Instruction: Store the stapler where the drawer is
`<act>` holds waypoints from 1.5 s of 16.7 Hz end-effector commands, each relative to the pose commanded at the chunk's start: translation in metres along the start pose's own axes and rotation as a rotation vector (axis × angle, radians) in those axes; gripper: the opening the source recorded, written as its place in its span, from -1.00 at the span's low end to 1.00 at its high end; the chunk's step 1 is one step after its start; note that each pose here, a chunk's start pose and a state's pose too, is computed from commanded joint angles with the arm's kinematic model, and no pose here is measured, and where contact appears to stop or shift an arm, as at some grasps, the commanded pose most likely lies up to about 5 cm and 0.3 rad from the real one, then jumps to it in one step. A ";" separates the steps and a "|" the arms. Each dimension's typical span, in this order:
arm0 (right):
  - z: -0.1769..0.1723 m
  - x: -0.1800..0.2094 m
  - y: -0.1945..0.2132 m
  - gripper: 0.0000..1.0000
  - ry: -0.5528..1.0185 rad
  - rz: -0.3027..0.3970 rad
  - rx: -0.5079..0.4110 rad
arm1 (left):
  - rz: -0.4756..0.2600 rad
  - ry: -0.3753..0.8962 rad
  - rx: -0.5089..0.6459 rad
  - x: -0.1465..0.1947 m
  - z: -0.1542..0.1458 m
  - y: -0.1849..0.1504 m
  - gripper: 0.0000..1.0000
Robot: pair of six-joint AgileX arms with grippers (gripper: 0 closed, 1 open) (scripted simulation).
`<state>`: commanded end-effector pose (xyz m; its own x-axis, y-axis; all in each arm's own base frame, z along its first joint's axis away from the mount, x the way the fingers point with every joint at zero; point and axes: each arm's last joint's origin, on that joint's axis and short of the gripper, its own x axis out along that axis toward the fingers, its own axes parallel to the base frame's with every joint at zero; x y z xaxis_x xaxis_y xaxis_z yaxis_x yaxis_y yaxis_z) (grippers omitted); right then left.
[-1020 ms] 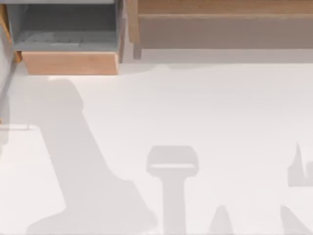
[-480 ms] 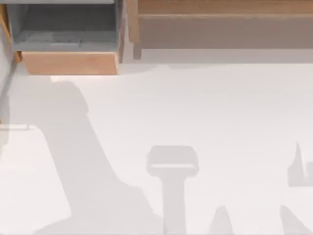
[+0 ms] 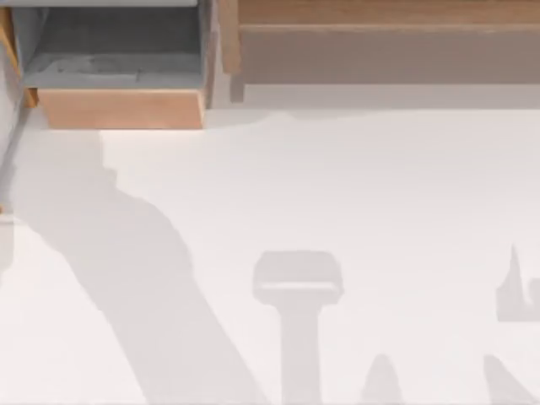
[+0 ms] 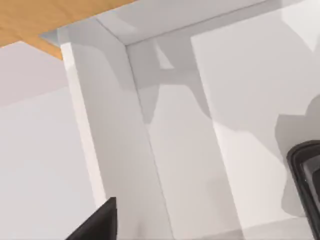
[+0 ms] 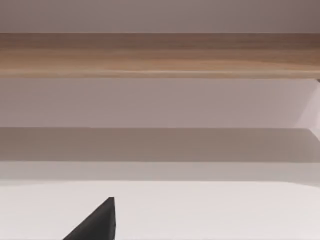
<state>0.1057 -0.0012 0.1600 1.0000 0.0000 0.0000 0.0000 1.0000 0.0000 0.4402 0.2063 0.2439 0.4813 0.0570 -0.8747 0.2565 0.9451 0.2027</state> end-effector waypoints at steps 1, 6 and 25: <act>0.000 0.000 0.000 1.00 0.000 0.000 0.000 | 0.047 -0.060 0.048 -0.008 -0.007 0.009 1.00; 0.000 0.000 0.000 1.00 0.000 0.000 0.000 | 0.366 -0.279 0.318 -0.033 -0.061 0.051 1.00; 0.000 0.000 0.000 1.00 0.000 0.000 0.000 | 0.910 -0.634 1.063 0.025 -0.235 -0.093 1.00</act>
<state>0.1057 -0.0012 0.1600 1.0000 0.0000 0.0000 0.0000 1.0000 0.0000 0.2312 0.1956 0.1002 0.9977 0.0665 -0.0149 0.0154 -0.0081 0.9998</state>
